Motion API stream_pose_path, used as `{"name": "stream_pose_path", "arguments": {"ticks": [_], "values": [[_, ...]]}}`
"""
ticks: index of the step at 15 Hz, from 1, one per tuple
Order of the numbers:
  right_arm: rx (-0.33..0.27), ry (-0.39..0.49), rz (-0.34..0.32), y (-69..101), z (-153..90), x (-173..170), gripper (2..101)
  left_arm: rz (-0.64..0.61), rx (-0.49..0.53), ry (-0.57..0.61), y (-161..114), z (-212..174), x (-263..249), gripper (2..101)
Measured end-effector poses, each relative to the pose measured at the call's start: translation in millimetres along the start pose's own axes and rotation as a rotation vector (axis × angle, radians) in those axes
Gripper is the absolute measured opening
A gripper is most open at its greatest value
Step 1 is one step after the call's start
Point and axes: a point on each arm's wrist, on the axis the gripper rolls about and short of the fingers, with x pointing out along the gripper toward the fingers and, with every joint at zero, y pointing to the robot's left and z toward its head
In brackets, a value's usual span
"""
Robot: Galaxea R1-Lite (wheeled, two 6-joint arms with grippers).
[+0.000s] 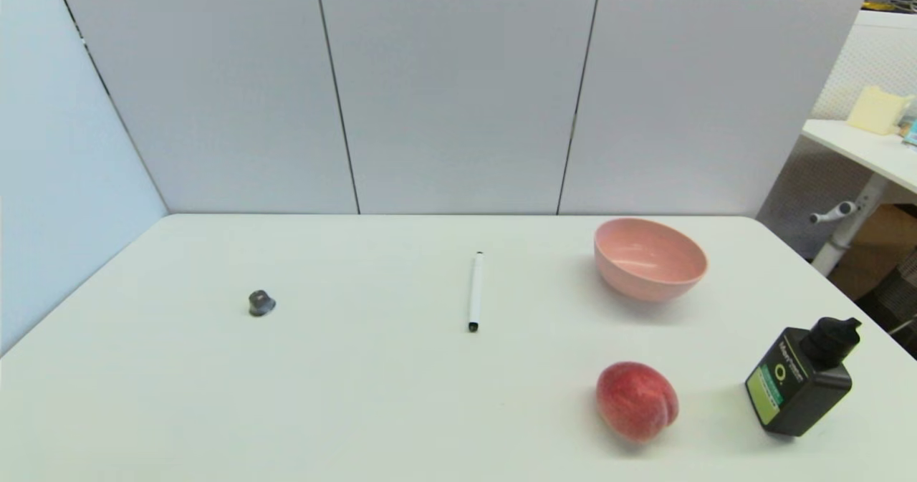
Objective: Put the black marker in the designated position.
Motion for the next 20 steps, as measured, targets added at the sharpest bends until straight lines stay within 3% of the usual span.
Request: {"name": "stream_pose_path", "arguments": {"ticks": [4, 7, 10, 13, 15, 17, 20], "values": [[0.0, 0.0, 0.0, 0.0, 0.0, 0.0, 98.0, -0.007, 0.019, -0.016, -0.2, 5.6, -1.0, 97.9], [0.0, 0.0, 0.0, 0.0, 0.0, 0.0, 98.0, -0.059, 0.028, -0.03, -1.2, 45.2, -0.3, 97.9], [0.0, 0.0, 0.0, 0.0, 0.0, 0.0, 98.0, -0.174, 0.045, 0.011, -2.8, 128.1, 22.9, 97.9], [0.0, 0.0, 0.0, 0.0, 0.0, 0.0, 98.0, -0.307, 0.065, 0.047, -20.4, 231.0, 81.5, 97.9], [0.0, 0.0, 0.0, 0.0, 0.0, 0.0, 98.0, -0.403, 0.105, 0.132, -52.4, 272.6, 142.6, 97.9], [0.0, 0.0, 0.0, 0.0, 0.0, 0.0, 98.0, -0.498, 0.148, 0.227, -102.9, 285.5, 211.8, 97.9], [0.0, 0.0, 0.0, 0.0, 0.0, 0.0, 98.0, -0.617, 0.146, 0.381, -201.2, 246.2, 300.2, 97.9]]}}
